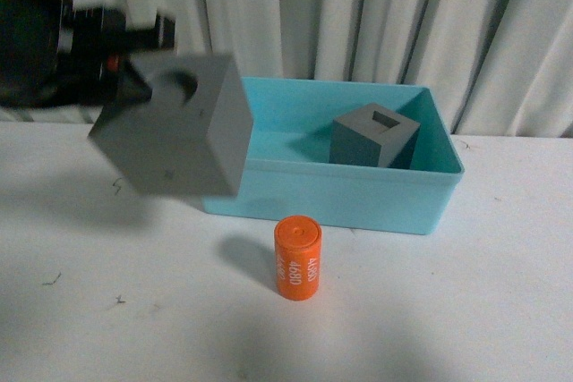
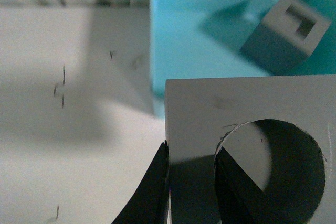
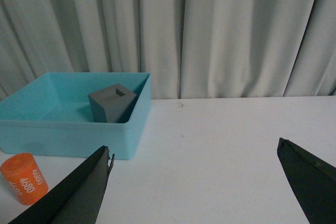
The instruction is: Place gray and orange parts in blue box
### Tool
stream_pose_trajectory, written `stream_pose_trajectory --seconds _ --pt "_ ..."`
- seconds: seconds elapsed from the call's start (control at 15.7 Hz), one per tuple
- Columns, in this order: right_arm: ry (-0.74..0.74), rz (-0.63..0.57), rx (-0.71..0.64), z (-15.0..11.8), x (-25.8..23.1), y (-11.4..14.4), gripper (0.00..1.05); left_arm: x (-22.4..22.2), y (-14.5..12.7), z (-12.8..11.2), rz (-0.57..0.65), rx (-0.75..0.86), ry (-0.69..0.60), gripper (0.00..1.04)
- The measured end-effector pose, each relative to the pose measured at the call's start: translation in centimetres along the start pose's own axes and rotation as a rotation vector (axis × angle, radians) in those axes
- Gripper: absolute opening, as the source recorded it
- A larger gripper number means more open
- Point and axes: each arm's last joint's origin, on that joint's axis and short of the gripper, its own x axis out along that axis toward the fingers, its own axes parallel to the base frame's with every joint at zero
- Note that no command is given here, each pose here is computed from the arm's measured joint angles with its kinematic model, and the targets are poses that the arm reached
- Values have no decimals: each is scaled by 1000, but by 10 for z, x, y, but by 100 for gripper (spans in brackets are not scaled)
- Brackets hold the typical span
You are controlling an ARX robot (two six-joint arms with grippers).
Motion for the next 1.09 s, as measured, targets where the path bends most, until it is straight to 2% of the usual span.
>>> stream_pose_trajectory --seconds 0.06,0.13,0.32,0.45,0.64,1.09 --pt "0 0 0 0 0 0 98 -2 -9 24 -27 10 -69 20" --pt "0 0 0 0 0 0 98 2 -18 39 -47 21 -107 20" --pt "0 0 0 0 0 0 98 46 -47 66 -50 103 -179 20" --pt "0 0 0 0 0 0 98 80 -54 63 -28 142 -152 19" --pt "0 0 0 0 0 0 98 124 -45 43 47 194 -66 19" --pt "0 0 0 0 0 0 98 160 -24 22 124 250 -12 19"
